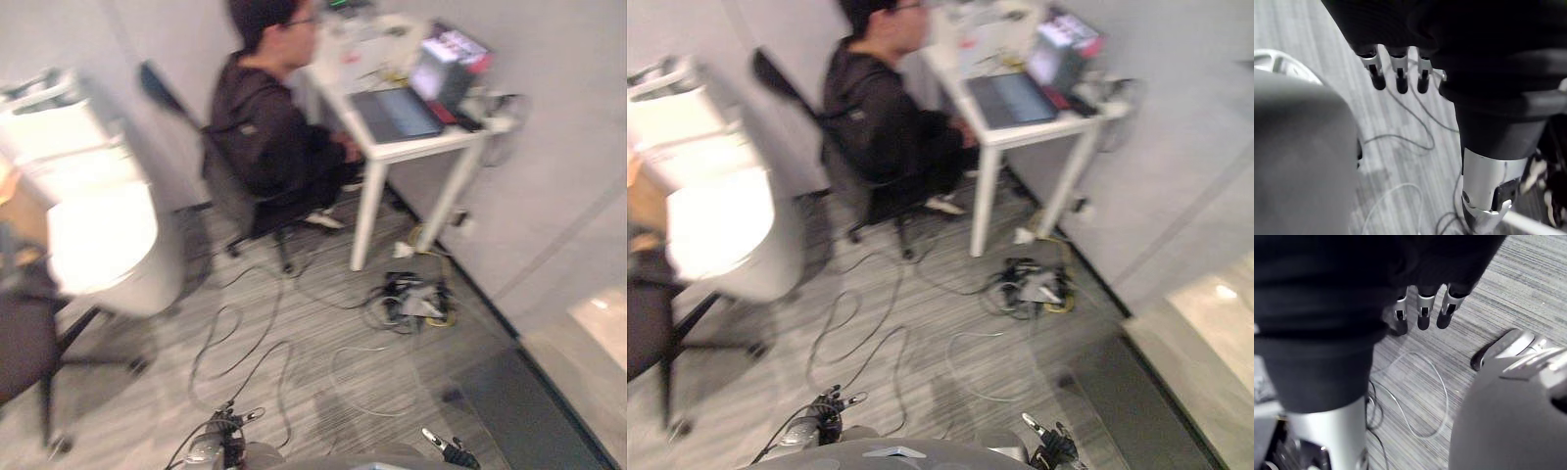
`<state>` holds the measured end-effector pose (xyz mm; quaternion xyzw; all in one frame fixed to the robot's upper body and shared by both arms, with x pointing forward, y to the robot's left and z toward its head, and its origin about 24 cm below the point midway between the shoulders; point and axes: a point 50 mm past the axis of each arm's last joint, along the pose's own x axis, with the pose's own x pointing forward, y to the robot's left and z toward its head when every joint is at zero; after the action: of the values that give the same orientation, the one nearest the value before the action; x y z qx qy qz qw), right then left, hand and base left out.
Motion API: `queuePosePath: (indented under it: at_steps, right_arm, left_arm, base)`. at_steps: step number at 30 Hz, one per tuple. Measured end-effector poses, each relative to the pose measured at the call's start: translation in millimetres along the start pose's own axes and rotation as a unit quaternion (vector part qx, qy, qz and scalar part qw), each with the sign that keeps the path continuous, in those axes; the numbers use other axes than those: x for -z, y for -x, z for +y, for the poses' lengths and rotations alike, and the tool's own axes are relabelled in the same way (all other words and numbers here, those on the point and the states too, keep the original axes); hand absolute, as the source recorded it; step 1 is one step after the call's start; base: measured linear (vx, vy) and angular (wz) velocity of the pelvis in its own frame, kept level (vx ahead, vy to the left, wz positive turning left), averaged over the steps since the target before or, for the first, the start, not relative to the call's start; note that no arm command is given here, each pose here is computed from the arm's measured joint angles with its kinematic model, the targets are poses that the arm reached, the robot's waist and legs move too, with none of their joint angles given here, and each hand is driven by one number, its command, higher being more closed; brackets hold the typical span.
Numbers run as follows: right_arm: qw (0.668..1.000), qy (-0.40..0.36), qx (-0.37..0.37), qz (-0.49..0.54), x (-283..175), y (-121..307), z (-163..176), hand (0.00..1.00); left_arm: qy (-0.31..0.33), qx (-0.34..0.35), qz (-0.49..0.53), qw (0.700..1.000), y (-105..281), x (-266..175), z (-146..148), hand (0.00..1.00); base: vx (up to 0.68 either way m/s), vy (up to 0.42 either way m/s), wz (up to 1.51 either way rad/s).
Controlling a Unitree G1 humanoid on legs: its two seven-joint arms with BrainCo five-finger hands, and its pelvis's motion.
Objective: Organize washtable
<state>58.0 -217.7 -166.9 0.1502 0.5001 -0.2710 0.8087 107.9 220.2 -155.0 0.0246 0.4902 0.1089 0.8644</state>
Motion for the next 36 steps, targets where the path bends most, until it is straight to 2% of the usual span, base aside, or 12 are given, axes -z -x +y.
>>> queuePosePath:
  at_steps: [4, 8, 12, 15, 19, 25, 30, 32, 36]
  right_arm:
    - [0.999, 0.030, -0.004, -0.030, -7.3, 1.9, -3.1, 0.00]
    - [0.995, 0.073, -0.019, -0.060, -22.7, 1.8, -0.8, 0.00]
    - [0.981, 0.130, -0.076, -0.123, -50.6, 3.3, 29.7, 0.00]
    - [0.967, 0.188, -0.127, -0.115, -38.6, 7.8, 50.7, 0.00]
    - [0.965, 0.193, -0.139, -0.107, -33.7, 8.8, 55.0, 0.00]
    - [0.967, 0.176, -0.137, -0.120, -42.1, 8.4, 56.5, 0.00]
    - [0.968, 0.183, -0.135, -0.105, -44.5, 2.6, 61.1, 0.00]
    - [0.967, 0.193, -0.119, -0.116, -57.1, -0.8, 53.0, 0.00]
    - [0.971, 0.188, -0.102, -0.107, -53.8, -2.0, 41.0, 0.00]
  left_arm:
    - [0.021, 0.011, -0.011, 1.000, 2.0, 0.3, -12.4, 0.00]
    - [-0.007, 0.061, -0.033, 0.998, 0.8, -15.1, -48.3, 0.00]
    - [0.003, 0.088, -0.063, 0.994, 5.5, -26.7, -74.9, 0.00]
    - [-0.003, 0.092, -0.062, 0.994, 6.7, -25.0, -78.2, 0.00]
    - [-0.010, 0.097, -0.092, 0.991, 5.8, -42.9, -83.2, 0.00]
    - [-0.071, 0.123, -0.102, 0.985, 5.0, -51.8, -95.3, 0.00]
    - [-0.085, 0.105, -0.082, 0.987, -0.3, -47.6, -80.4, 0.00]
    - [-0.086, 0.112, -0.071, 0.987, 0.2, -43.2, -85.4, 0.00]
    - [-0.091, 0.115, -0.067, 0.987, 0.5, -39.9, -84.8, 0.00]
  base:
    - [-0.05, -0.194, -2.15]
    - [-0.02, 0.024, -1.35]
    - [-0.04, 0.117, -1.12]
    - [0.26, 0.271, -1.53]
    - [0.20, 0.204, -1.14]
    - [0.03, -0.080, -0.88]
    - [-0.05, -0.110, -0.72]
    - [0.04, -0.118, -0.36]
    - [0.02, -0.066, -0.07]
